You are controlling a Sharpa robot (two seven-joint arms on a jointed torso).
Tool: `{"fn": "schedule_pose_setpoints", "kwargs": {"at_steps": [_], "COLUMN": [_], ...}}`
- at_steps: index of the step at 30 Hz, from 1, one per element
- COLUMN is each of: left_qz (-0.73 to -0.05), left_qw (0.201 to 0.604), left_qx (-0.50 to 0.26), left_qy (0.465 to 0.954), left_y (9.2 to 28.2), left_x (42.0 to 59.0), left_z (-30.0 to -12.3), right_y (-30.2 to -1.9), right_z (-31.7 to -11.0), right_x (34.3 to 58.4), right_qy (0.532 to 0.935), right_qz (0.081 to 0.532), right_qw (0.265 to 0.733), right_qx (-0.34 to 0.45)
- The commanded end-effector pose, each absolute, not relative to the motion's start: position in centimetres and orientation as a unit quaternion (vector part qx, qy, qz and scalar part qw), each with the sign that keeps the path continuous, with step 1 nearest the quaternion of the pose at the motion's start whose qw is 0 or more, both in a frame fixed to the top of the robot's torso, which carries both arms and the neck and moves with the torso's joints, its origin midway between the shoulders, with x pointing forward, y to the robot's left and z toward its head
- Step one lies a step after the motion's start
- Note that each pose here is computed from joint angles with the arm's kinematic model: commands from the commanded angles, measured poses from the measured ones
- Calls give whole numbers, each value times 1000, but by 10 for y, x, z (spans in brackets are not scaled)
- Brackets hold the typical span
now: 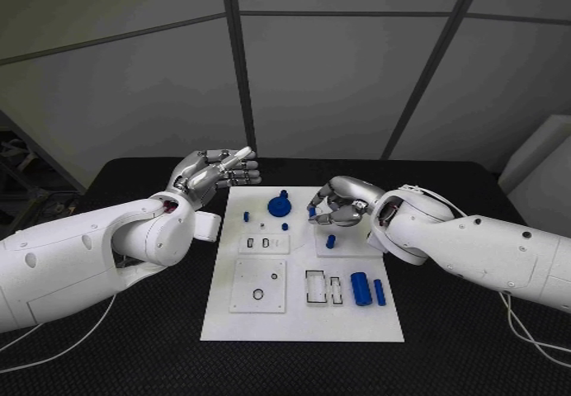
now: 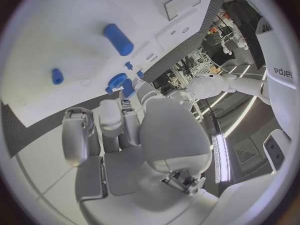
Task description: Assemble the parts on the task board
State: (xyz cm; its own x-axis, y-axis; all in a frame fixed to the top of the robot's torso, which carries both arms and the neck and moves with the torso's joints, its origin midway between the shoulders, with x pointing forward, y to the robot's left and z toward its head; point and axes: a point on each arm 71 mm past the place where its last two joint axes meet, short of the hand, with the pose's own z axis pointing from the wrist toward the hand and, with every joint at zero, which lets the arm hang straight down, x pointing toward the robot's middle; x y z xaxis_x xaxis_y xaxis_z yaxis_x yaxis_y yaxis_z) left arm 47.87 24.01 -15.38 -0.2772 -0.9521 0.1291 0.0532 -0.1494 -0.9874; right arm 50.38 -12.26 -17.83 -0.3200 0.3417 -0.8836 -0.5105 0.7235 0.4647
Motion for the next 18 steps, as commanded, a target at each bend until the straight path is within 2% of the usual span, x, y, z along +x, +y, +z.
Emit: {"fn": "schedule_pose_setpoints", "kwargs": {"at_steps": [1, 9, 18], "left_qz": [-622, -621, -622], "left_qw": [405, 405, 404], "left_qx": [-437, -437, -437], "left_qy": [509, 509, 509], "left_y": [238, 238, 237], "left_x": [479, 479, 480], "left_z": [-153, -153, -153], "right_y": [-109, -77, -55], "right_z": [-175, -175, -178], "right_x": [501, 496, 493], "right_qy": [720, 721, 735], "right_qz": [346, 351, 343], "right_qw": [597, 590, 575], "right_qx": [-75, -94, -110]}}
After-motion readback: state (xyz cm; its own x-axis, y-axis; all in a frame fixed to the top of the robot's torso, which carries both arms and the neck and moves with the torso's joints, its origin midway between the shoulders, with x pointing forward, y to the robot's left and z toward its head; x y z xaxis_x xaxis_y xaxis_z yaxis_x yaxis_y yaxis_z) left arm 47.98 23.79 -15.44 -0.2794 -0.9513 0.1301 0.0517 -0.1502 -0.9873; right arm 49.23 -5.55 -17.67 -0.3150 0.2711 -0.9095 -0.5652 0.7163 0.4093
